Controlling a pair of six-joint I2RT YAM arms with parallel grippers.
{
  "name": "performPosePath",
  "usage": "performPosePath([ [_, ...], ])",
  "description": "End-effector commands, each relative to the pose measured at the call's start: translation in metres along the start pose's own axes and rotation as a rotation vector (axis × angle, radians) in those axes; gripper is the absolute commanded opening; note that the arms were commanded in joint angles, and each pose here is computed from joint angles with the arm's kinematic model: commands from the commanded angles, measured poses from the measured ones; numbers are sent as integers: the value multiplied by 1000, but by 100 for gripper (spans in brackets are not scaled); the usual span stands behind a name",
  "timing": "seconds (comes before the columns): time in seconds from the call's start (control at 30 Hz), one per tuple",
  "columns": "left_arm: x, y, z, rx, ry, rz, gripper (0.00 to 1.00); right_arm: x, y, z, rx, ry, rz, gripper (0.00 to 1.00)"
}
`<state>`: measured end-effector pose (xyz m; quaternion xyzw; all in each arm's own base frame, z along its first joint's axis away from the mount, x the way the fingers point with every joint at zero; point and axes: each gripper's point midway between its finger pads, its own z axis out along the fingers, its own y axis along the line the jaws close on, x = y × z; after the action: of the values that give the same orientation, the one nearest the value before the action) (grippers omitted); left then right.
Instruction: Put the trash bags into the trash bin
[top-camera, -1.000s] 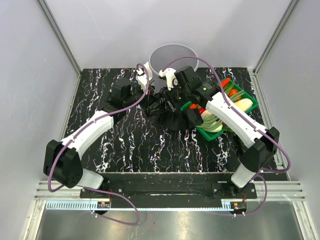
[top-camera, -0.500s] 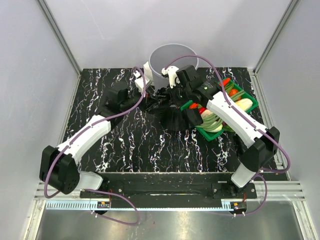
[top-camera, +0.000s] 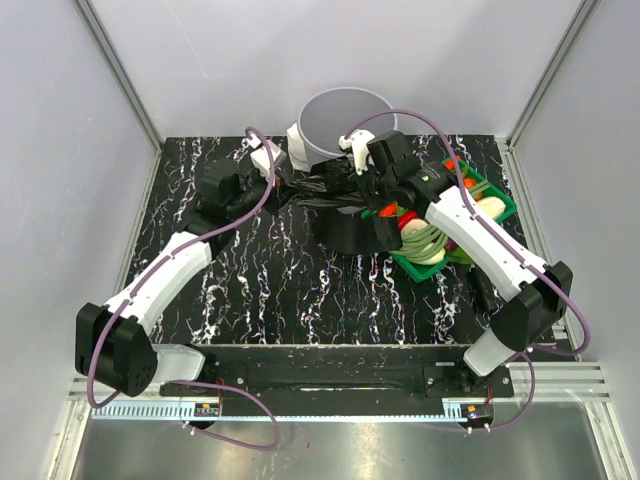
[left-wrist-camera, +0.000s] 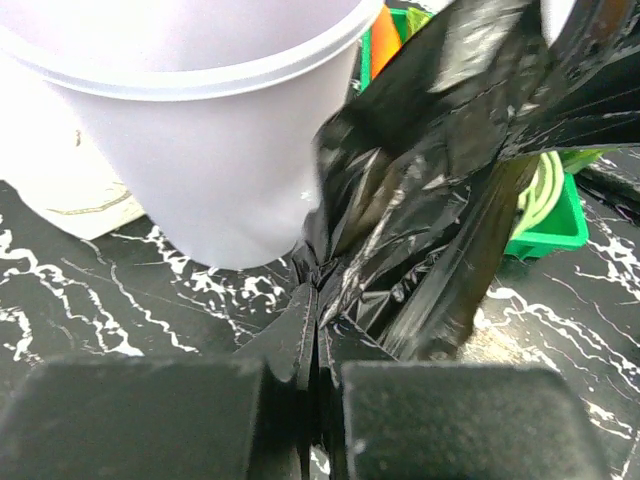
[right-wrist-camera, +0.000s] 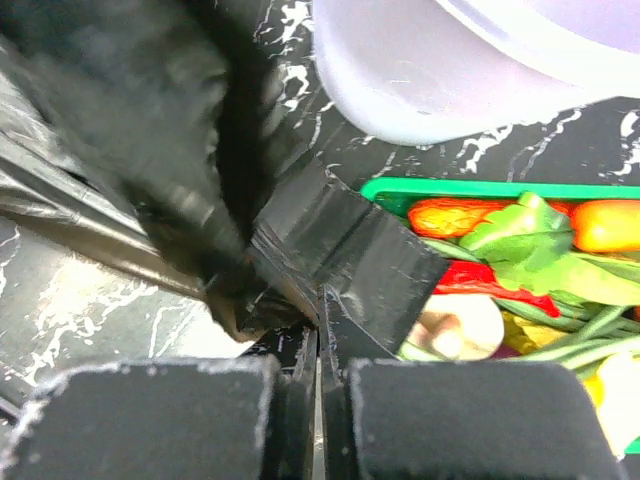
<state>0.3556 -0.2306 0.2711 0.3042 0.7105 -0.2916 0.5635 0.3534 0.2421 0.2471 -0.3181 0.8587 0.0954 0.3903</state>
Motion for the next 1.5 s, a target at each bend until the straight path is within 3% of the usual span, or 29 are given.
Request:
performPosePath([
  [0.0, -29, 21, -20, -98, -81, 42, 0, -9, -32, -21, 136, -43, -12, 0],
  [0.6, -64, 59, -66, -176, -145, 19, 0, 5, -68, -48, 246, -23, 14, 0],
  [0.67, -63, 54, -66, -144, -143, 20, 4, 3, -66, -52, 231, -38, 15, 0],
  [0.8, -57, 38, -63, -44, -142, 23, 29, 1, -56, -56, 174, -49, 1, 0],
  [0.9, -58, 17, -58, 90, -155, -21, 59, -1, -42, -55, 93, -57, -3, 0],
  [1.13, -75, -6, -51, 250, -176, -35, 99, -3, -21, -56, -32, -53, -12, 0],
  [1.47, -25, -32, 5, 440, -42, 71, 99, -7, -6, -61, -119, -69, -31, 0],
])
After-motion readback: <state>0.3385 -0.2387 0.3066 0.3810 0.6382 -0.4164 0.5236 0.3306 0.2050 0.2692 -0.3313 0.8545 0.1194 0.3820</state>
